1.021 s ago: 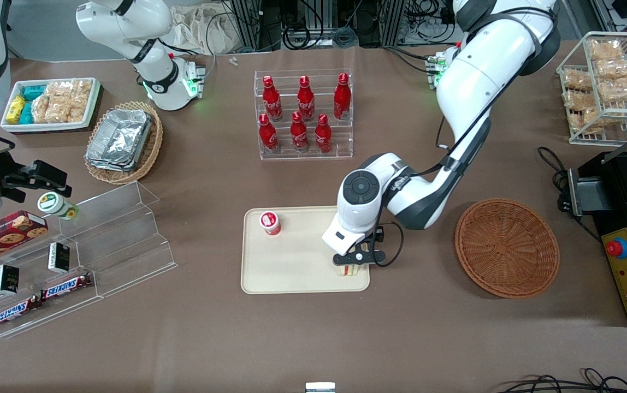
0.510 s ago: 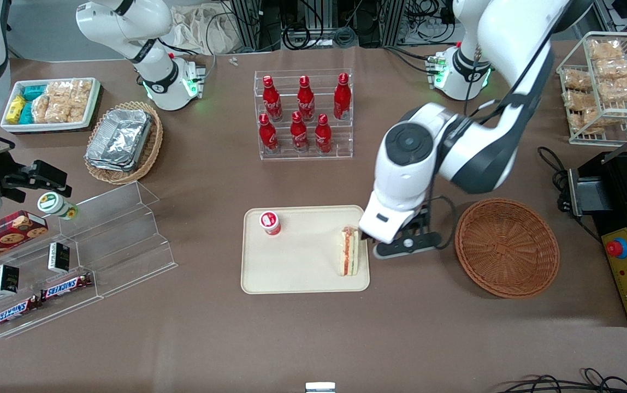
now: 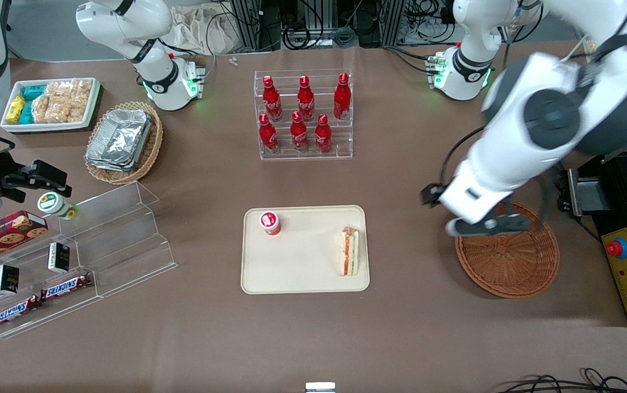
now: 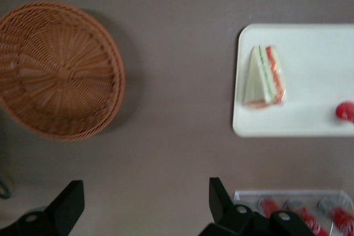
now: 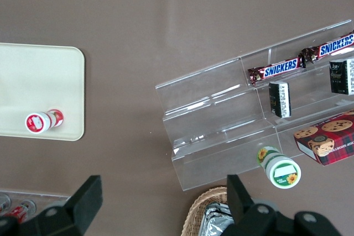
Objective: Place sandwich from basket to tray
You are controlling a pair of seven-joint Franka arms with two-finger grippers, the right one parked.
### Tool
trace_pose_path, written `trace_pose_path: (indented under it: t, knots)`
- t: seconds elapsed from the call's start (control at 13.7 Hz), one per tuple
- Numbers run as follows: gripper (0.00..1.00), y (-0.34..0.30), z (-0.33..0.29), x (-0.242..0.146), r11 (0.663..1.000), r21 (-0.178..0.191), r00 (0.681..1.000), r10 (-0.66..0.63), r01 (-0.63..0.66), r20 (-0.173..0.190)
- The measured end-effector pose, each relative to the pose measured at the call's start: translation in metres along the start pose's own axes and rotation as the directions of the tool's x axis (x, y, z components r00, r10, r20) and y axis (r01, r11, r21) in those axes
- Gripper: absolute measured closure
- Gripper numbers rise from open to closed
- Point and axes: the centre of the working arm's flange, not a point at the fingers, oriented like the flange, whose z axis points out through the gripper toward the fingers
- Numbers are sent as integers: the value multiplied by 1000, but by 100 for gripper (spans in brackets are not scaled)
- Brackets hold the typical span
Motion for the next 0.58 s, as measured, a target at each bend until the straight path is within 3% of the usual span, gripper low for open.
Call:
trace_pose_path:
  t: [0.36,0.58]
  knots:
    - [0,-102,-63,-35,1000,2,1000,25,-25,15]
    - [0,-147,-74,-54,998,-41,999,50,-49,20]
